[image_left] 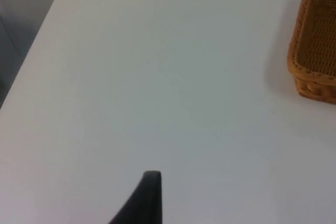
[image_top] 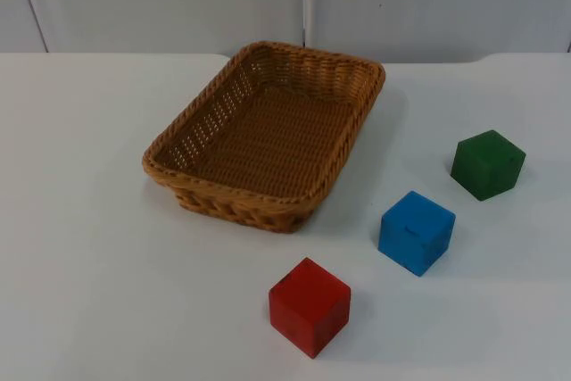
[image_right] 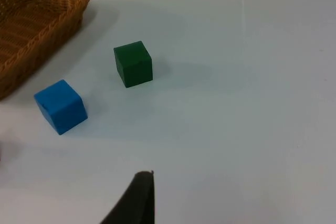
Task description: Pick up one cube with each hand and place exactly two cubes into the same basket, leaving the remaining cube outside.
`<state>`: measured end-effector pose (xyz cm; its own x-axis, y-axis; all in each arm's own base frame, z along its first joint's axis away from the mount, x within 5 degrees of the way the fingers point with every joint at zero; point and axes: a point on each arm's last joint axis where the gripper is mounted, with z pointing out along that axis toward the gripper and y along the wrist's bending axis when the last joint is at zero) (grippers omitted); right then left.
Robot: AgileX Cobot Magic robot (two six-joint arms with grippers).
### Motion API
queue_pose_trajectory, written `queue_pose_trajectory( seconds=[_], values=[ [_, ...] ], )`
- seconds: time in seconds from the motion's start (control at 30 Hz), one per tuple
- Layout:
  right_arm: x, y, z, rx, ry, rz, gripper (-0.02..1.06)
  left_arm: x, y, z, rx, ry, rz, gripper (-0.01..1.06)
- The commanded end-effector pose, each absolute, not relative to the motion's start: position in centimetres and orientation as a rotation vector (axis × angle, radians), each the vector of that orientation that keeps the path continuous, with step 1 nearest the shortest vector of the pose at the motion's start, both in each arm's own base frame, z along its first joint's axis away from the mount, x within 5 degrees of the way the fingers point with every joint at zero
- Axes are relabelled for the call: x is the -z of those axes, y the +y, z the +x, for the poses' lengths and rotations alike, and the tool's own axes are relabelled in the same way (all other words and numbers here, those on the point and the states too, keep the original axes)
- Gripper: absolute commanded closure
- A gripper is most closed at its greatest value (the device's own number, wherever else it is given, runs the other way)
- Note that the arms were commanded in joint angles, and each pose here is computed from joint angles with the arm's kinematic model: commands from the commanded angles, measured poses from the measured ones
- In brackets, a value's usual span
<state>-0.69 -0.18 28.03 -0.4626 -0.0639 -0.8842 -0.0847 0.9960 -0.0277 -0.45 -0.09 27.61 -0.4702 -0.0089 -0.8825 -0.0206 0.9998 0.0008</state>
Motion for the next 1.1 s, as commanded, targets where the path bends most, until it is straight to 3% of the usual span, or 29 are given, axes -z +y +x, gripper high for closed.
queue_pose_trajectory(
  seconds=[0.0, 0.27, 0.73, 1.07],
  values=[
    [-28.5, -0.2, -0.5, -0.010, 2.038, -0.094, 0.00, -27.5, -0.3, -0.5, 0.012, 2.061, -0.022, 0.00],
    [-30.8, 0.0, 2.0, -0.010, 2.050, -0.099, 0.00, -28.5, -0.3, -0.7, 0.017, 2.021, -0.021, 0.00],
    [-33.4, 0.3, 5.9, -0.011, 2.112, -0.104, 0.00, -31.0, -0.7, 1.5, 0.091, 2.093, -0.024, 0.00],
    [-33.7, 0.5, 7.8, -0.014, 2.158, -0.107, 0.00, -31.1, -1.0, 2.1, 0.142, 2.107, -0.020, 0.00]
  ],
)
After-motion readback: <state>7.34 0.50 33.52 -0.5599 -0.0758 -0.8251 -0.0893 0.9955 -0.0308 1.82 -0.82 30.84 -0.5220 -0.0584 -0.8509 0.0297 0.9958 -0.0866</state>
